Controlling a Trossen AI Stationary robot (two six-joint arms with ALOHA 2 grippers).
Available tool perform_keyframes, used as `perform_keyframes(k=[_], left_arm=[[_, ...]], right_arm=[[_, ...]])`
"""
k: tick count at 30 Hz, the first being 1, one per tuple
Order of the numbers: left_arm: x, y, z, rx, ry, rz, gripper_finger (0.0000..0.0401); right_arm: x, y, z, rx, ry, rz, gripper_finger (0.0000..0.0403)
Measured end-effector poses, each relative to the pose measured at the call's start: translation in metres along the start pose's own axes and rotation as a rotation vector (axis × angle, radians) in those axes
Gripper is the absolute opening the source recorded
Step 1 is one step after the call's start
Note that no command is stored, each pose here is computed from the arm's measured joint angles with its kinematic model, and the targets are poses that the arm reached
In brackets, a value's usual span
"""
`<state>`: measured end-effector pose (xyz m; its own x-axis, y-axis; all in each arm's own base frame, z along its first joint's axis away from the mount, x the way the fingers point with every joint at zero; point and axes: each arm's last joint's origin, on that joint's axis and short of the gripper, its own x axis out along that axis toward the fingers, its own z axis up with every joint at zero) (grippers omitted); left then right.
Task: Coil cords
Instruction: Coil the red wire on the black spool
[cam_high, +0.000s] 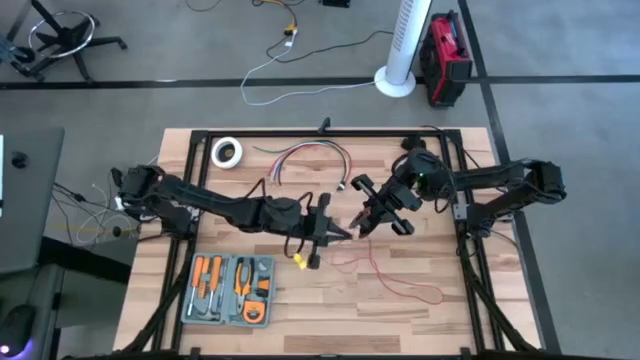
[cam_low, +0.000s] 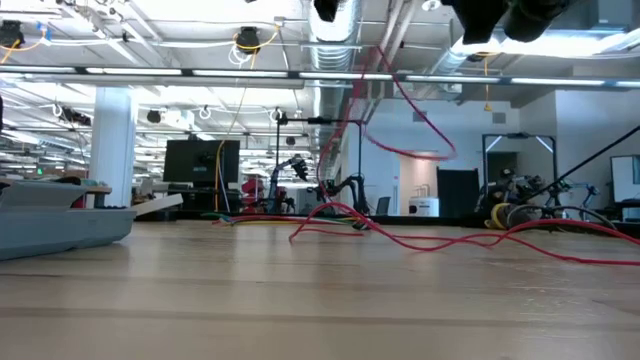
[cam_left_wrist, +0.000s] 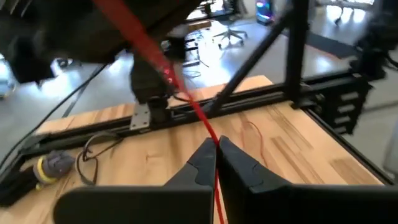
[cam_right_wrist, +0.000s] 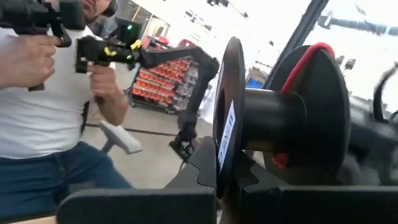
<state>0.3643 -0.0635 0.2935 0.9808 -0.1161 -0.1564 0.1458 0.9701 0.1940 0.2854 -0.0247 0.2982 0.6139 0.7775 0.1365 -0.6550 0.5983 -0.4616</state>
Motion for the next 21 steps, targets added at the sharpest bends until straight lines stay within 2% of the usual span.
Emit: perform_keyframes(k=[7, 11, 17, 21], left_arm=[[-0.023, -0.006, 0.024, 0.089, -0.049, -0.017, 0.0000], [-0.023, -0.004, 0.024, 0.088, -0.045, -0.005, 0.0000], [-0.011, 0.001, 0.010, 0.078, -0.008, 0.010, 0.0000], [-0.011, 0.008, 0.010, 0.063, -0.009, 0.031, 0.0000]], right_arm=[[-0.011, 0.004, -0.018, 0.126, 0.073, 0.132, 0.0000], [-0.013, 0.006, -0.023, 0.120, 0.097, 0.138, 0.0006], [-0.014, 0.003, -0.023, 0.105, 0.109, 0.100, 0.0046], [-0.016, 0.002, -0.023, 0.114, 0.115, 0.087, 0.0057]])
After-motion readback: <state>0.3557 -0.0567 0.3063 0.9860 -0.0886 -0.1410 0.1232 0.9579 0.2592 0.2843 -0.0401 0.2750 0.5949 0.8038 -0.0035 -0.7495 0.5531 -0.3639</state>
